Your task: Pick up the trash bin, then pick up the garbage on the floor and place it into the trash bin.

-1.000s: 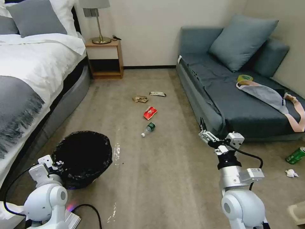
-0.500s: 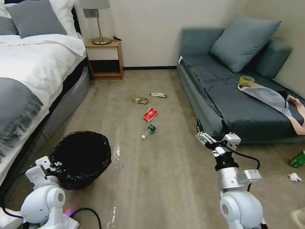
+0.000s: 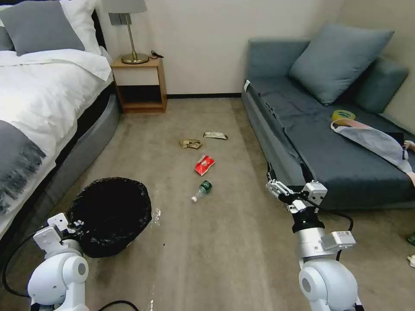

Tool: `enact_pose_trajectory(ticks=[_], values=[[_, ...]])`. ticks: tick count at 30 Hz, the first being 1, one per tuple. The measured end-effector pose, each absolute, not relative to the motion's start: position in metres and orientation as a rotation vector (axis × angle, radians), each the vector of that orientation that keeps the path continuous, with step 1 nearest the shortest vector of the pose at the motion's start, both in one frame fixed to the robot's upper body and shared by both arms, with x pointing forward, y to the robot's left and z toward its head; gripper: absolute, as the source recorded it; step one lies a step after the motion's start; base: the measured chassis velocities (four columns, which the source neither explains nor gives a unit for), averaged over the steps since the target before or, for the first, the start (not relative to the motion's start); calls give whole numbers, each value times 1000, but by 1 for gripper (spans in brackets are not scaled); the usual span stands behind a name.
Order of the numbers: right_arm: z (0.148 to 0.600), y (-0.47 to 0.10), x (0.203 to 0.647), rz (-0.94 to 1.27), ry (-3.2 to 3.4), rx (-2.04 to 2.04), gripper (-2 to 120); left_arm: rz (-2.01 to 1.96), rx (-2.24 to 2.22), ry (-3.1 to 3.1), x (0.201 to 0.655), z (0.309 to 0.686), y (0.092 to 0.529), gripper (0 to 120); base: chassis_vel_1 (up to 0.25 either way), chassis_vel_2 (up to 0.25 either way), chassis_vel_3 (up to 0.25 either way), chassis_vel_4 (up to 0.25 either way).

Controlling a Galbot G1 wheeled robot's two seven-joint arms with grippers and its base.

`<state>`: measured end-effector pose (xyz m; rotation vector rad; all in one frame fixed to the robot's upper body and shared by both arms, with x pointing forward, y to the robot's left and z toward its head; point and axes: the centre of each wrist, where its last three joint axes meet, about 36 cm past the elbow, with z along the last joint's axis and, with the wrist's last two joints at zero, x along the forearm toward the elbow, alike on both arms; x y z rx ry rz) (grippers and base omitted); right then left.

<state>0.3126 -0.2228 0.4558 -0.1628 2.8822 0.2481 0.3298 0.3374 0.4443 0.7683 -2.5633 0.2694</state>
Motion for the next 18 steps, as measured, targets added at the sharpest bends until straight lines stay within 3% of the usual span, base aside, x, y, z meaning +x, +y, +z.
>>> enact_pose_trajectory(ticks=[18], values=[[455,-222,314,244,2884,-172,100,279,787,-2567,330,445,341,1,-133,143,132,-144]])
